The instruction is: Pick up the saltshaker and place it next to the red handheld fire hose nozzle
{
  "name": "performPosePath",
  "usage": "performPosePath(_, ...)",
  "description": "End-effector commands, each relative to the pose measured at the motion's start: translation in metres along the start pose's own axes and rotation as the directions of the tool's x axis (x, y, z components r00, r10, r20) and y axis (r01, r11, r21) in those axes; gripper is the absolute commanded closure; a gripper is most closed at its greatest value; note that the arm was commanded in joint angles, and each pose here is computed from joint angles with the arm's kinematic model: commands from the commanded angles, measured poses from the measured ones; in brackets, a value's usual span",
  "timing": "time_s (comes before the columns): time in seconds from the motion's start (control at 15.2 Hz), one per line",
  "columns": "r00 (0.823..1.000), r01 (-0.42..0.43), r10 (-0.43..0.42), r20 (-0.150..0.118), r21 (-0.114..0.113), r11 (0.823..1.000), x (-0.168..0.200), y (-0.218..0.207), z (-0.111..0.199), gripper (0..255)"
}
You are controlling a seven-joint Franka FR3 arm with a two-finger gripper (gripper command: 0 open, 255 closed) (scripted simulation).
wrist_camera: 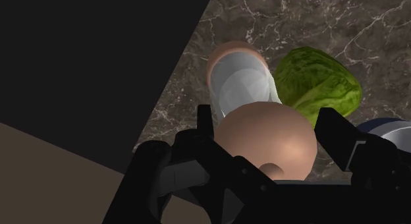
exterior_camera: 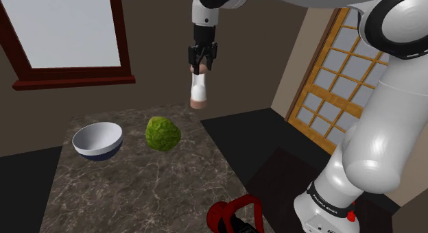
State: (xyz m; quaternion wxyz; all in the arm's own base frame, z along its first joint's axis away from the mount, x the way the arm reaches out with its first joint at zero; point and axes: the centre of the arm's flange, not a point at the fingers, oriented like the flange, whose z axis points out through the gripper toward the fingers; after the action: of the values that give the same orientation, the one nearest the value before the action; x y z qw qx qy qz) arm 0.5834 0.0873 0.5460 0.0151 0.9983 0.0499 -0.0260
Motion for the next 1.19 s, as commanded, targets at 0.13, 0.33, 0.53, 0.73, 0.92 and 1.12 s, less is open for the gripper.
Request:
performPosePath(0.13,1.0,0.0,0.0,0.0,0.0,1.0,-0.001,0.001,-0.02,255)
performPosePath(0.33,1.0,0.0,0.0,0.0,0.0,1.0,-0.002,0.001,-0.036,255)
performPosePath(0.53,1.0,0.0,0.0,0.0,0.0,1.0,-0.002,0.002,-0.052,255)
performPosePath(0.73,1.0,0.0,0.0,0.0,0.0,1.0,-0.003,0.002,-0.068,255)
performPosePath(0.92,1.0,0.0,0.0,0.0,0.0,1.0,-0.004,0.003,-0.084,255)
performPosePath(1.12,1.0,0.0,0.0,0.0,0.0,1.0,-0.005,0.003,-0.1,255)
